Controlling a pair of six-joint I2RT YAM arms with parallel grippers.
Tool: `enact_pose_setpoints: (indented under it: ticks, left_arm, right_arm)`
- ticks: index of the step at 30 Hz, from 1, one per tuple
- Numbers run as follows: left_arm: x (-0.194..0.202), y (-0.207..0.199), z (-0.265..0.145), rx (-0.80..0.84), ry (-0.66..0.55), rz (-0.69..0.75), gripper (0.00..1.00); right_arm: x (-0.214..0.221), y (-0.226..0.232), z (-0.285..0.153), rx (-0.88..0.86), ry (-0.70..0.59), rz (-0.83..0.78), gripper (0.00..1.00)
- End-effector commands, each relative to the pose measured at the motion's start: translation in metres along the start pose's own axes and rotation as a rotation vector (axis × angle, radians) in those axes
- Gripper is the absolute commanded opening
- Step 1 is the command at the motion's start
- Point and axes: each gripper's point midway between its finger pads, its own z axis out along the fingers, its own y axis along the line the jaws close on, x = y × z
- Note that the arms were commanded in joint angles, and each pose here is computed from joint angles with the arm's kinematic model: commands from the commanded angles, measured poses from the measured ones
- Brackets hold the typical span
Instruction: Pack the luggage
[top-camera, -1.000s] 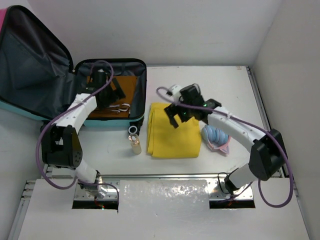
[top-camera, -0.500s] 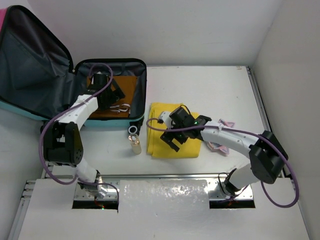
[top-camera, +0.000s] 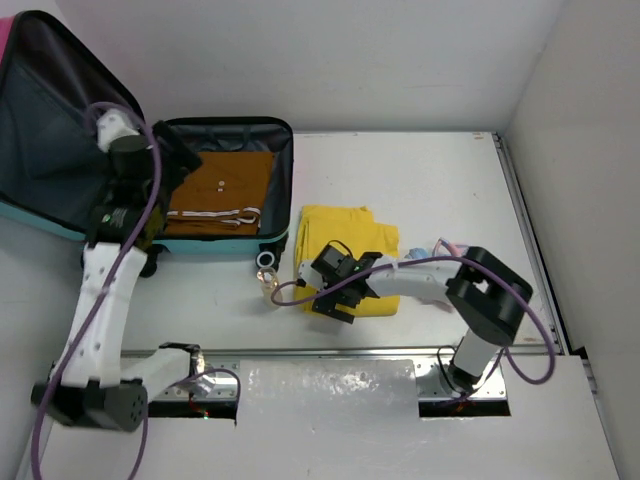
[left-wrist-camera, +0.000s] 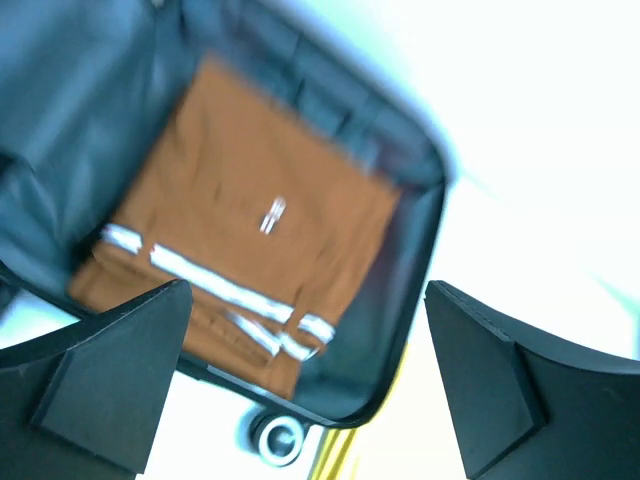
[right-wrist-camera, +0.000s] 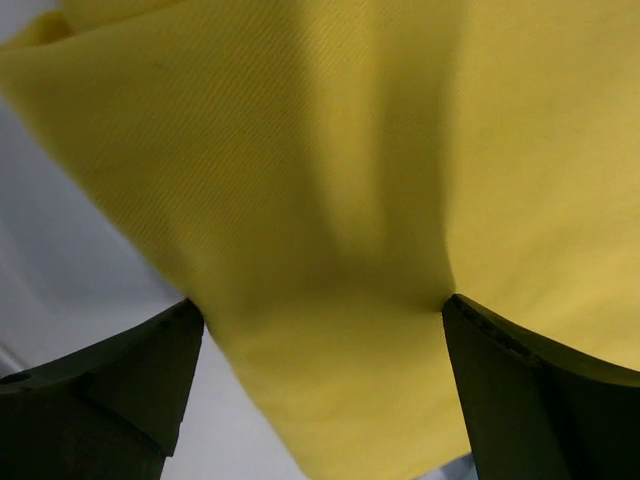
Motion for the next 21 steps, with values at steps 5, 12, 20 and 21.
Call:
enact_pose_setpoints:
  ticks: [5, 12, 20, 21]
  left_arm:
    - [-0.041, 0.007, -0.068, 0.048, -0.123, 0.032, 1.00]
    - [-0.034, -0.009, -0.089, 0.180, -0.087, 0.062, 1.00]
    - [0.032, -0.049, -0.081, 0.416, 0.117, -0.013, 1.00]
    - [0.037, -0.053, -0.080, 0.429, 0.129, -0.029, 1.00]
  right_arm:
    - [0.016, 0.003, 0.044, -0.009, 0.078, -0.061, 0.64]
    - [-0.007, 0.004, 0.039, -0.033, -0.079, 0.019, 0.00]
    - [-0.042, -0.077, -0.026, -0.043, -0.365, 0.591, 0.00]
    - [-0.054, -0.078, -0.039, -0.092, -0.427, 0.609, 0.00]
